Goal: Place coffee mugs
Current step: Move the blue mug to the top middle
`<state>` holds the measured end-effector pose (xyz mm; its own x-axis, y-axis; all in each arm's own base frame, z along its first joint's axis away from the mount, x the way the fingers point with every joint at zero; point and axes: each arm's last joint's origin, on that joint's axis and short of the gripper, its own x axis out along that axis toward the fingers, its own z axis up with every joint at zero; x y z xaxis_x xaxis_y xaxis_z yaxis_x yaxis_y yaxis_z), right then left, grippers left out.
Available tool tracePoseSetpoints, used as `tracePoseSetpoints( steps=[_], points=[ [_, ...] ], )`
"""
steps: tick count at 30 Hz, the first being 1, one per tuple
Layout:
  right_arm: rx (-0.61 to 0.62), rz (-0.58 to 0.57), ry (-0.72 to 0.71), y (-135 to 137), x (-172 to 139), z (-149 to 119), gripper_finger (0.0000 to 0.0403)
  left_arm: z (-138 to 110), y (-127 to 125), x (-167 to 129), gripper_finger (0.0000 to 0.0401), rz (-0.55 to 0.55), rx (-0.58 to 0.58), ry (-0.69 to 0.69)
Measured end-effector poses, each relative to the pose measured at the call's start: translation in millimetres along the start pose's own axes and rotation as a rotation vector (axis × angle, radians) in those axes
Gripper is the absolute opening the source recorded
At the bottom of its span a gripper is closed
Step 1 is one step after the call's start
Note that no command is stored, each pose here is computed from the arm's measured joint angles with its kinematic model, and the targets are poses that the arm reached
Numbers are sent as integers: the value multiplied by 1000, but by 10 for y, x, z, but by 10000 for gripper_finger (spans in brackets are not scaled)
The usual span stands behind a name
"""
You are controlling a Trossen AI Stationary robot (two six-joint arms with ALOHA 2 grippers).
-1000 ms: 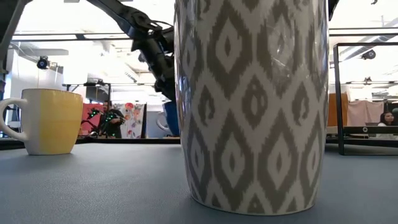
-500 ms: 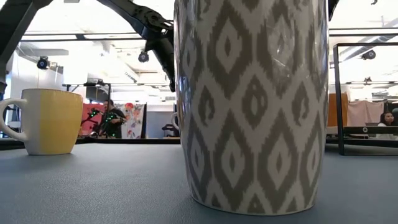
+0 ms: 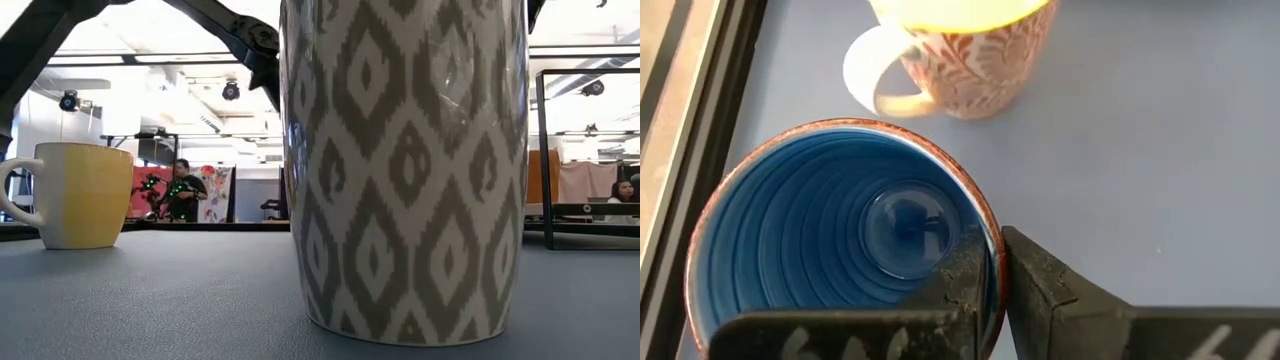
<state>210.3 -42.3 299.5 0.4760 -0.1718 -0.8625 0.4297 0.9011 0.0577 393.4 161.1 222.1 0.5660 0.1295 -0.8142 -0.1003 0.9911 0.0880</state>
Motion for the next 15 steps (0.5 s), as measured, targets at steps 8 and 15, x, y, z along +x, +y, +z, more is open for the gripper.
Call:
tracePoseSetpoints(
  steps=[8, 15],
  points=[
    [0, 0, 0, 0, 0, 0, 112, 61, -14, 64, 10, -4, 16, -6],
    [0, 0, 0, 0, 0, 0, 112, 78, -38, 65, 10, -5, 28, -14]
  ],
)
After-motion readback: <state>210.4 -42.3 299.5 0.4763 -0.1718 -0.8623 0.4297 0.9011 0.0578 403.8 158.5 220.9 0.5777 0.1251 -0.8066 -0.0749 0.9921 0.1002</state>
